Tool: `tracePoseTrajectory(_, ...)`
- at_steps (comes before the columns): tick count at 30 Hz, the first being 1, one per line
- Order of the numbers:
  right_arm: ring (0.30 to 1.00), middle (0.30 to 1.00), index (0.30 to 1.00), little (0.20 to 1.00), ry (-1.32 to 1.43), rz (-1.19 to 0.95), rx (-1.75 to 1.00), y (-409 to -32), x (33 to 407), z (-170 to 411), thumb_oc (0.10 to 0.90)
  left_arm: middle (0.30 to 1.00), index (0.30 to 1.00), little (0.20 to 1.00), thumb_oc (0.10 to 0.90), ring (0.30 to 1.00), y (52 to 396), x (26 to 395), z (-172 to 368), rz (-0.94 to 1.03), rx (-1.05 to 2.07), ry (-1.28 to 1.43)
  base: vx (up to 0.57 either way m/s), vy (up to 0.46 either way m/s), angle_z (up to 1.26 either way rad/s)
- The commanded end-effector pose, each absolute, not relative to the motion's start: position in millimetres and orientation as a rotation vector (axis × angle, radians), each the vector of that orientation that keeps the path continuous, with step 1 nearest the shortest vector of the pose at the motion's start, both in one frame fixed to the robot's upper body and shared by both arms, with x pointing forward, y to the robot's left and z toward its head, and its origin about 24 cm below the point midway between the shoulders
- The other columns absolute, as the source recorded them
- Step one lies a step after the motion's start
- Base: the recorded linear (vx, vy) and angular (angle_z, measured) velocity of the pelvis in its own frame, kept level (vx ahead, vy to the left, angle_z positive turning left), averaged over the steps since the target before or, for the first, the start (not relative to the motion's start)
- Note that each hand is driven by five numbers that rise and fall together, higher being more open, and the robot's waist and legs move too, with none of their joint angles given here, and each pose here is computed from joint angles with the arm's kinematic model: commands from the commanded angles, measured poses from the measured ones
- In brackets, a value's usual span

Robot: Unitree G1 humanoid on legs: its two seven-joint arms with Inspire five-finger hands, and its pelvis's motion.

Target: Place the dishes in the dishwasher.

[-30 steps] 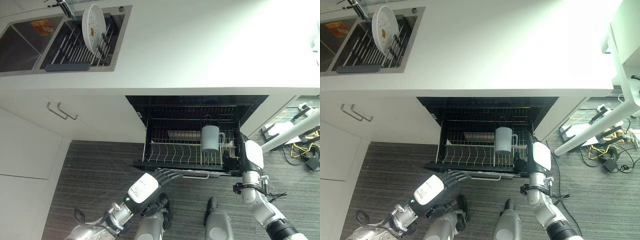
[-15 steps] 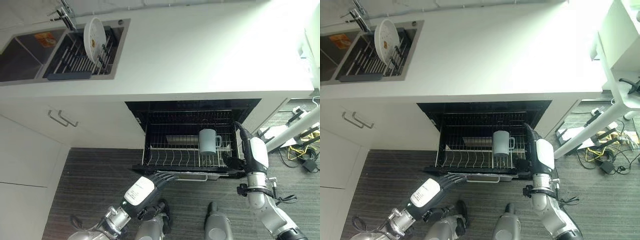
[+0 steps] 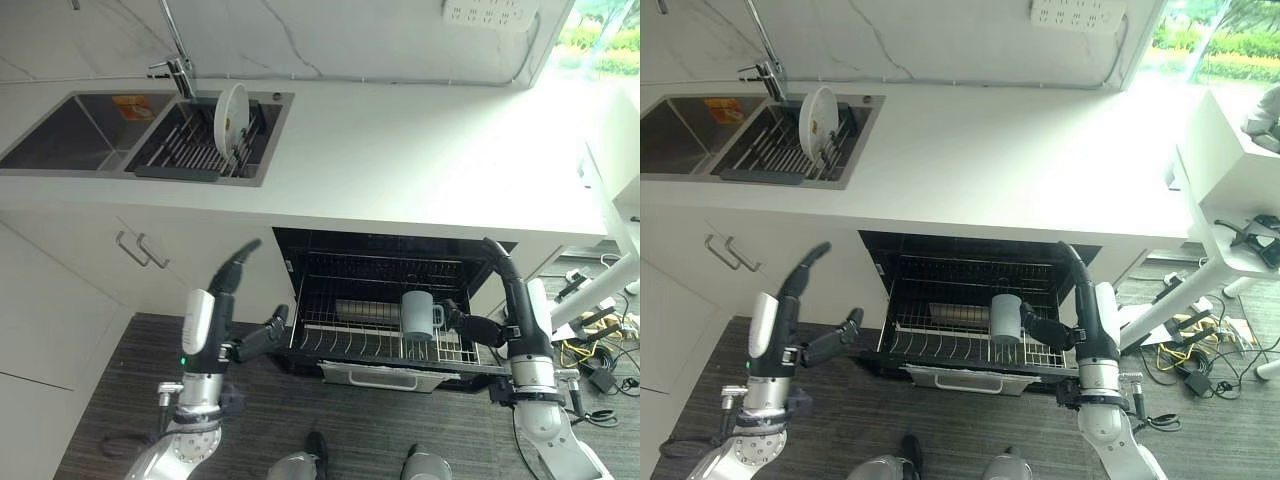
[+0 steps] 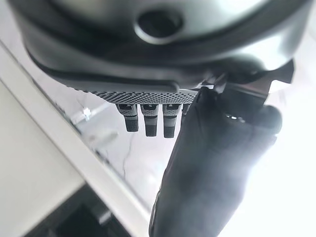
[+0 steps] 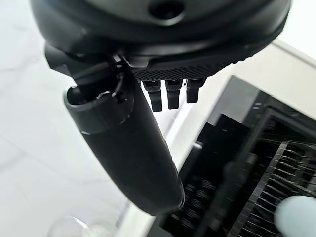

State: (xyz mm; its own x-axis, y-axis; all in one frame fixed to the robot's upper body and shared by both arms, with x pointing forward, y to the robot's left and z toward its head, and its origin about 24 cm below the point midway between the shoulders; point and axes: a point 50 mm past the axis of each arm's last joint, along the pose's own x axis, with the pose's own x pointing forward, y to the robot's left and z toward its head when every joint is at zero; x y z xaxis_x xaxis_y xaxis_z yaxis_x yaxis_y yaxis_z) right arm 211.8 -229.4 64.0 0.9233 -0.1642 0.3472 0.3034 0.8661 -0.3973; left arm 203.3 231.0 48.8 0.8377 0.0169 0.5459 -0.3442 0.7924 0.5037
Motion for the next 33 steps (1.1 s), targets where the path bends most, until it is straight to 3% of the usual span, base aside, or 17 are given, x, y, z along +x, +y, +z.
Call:
tracePoseTrajectory(1,0.900,0.900,0.900,0.900,-0.679,-0.296,-0.332,-227,218,129,0.800,0.900,0.900,0.900,0.800,0.900,250,208,79,0.428,0.518,-0.662,0.05,0.160,0.17)
tracePoseTrajectory(5,0.900,0.900,0.900,0.900,-0.668,-0.291,-0.257,-234,216,129,0.800,0.900,0.900,0.900,0.800,0.900,276,207,69,0.573,0.536,-0.515,0.10,0.117,0.21)
tracePoseTrajectory(9,0.900,0.900,0.900,0.900,-0.683,-0.248,-0.182,-243,213,129,0.800,0.900,0.900,0.900,0.800,0.900,290,207,28,0.593,0.484,-0.169,0.08,-0.014,0.32)
tracePoseTrajectory(17,0.900,0.900,0.900,0.900,-0.724,-0.285,-0.134,-274,205,136,0.800,0.900,0.900,0.900,0.800,0.900,267,160,-78,0.454,0.330,0.390,0.08,-0.052,0.28)
tracePoseTrajectory(22,0.900,0.900,0.900,0.900,-0.788,-0.244,-0.137,-267,211,158,0.800,0.900,0.900,0.900,0.800,0.900,252,120,-127,0.417,0.249,0.733,0.23,0.362,-0.18)
tracePoseTrajectory(25,0.900,0.900,0.900,0.900,-0.807,-0.261,-0.139,-267,211,169,0.800,0.900,0.900,0.900,0.800,0.900,242,98,-146,0.281,0.235,0.923,0.24,0.389,-0.45)
tracePoseTrajectory(33,0.900,0.900,0.900,0.900,-0.814,-0.370,-0.091,-272,201,169,0.800,0.900,0.900,0.900,0.800,0.900,237,114,-145,0.149,0.391,0.923,0.24,0.391,-0.16)
